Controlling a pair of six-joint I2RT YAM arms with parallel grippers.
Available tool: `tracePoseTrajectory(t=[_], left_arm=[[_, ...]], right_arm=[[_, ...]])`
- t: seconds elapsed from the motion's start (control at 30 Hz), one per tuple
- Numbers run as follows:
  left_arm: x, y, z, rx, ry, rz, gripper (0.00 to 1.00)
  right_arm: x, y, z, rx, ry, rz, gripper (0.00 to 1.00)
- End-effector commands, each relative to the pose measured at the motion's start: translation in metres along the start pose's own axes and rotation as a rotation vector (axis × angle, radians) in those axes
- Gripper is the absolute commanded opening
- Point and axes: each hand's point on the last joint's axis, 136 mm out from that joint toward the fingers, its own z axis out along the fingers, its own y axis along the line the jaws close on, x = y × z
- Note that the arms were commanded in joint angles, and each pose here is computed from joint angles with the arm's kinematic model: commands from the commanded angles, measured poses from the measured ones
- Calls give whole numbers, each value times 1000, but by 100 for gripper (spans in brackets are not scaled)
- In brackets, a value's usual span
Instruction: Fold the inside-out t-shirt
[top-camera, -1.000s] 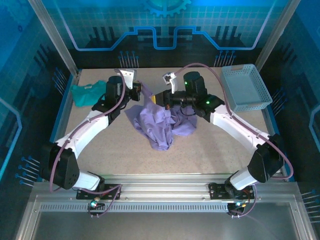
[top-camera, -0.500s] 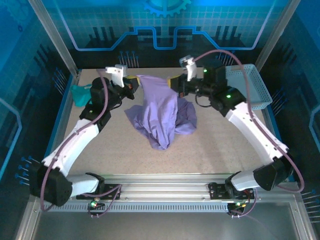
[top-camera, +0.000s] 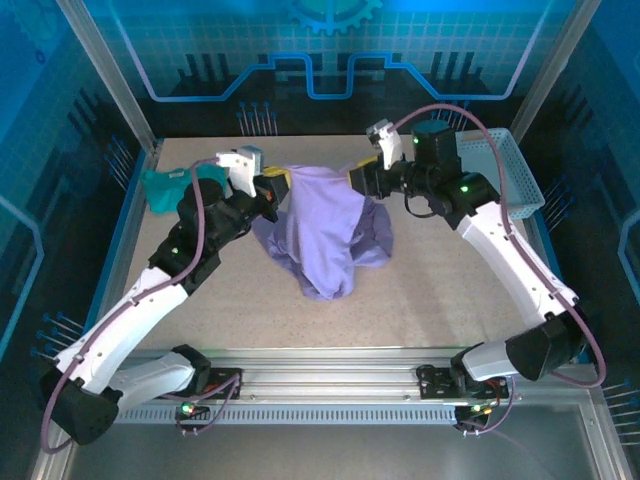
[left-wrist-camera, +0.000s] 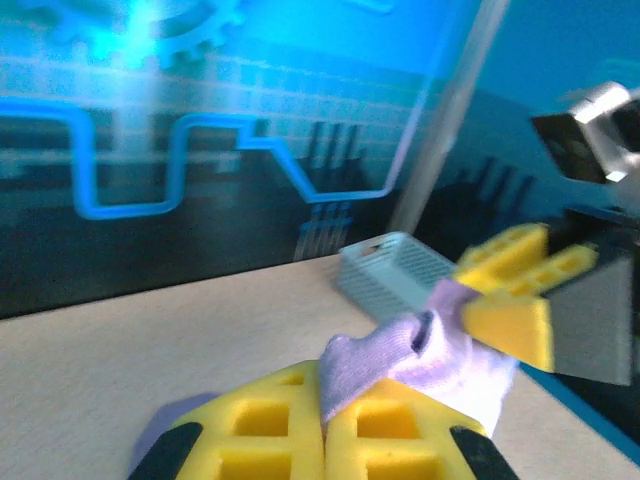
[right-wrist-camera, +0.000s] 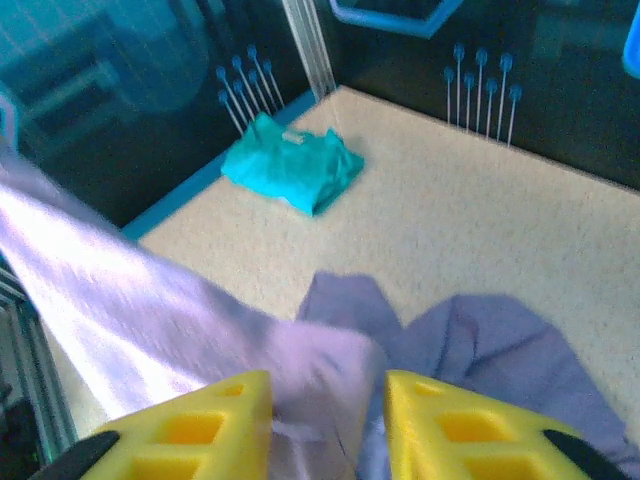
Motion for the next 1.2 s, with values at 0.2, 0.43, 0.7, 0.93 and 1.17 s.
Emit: tracePoseTrajectory(t=[0.2,0.43,0.7,0.93,1.17], left_arm=[[58,63,-40,-290,77,21,0],[52,66,-50,-297,62,-22,0],[36,70,-51,-320,14,-37,0],[-32,73,-53,-334,-162,-53,0],[-126,53,-73,-239,-395,-1,0]], right_arm=[[99,-116,41,375,232,217,61],[175,-105,113,338,541,163,68],[222,-99,134,282,663,233,38],[87,-96,77,320,302,133,0],[-51,-34,-31,287,-104,-89,0]])
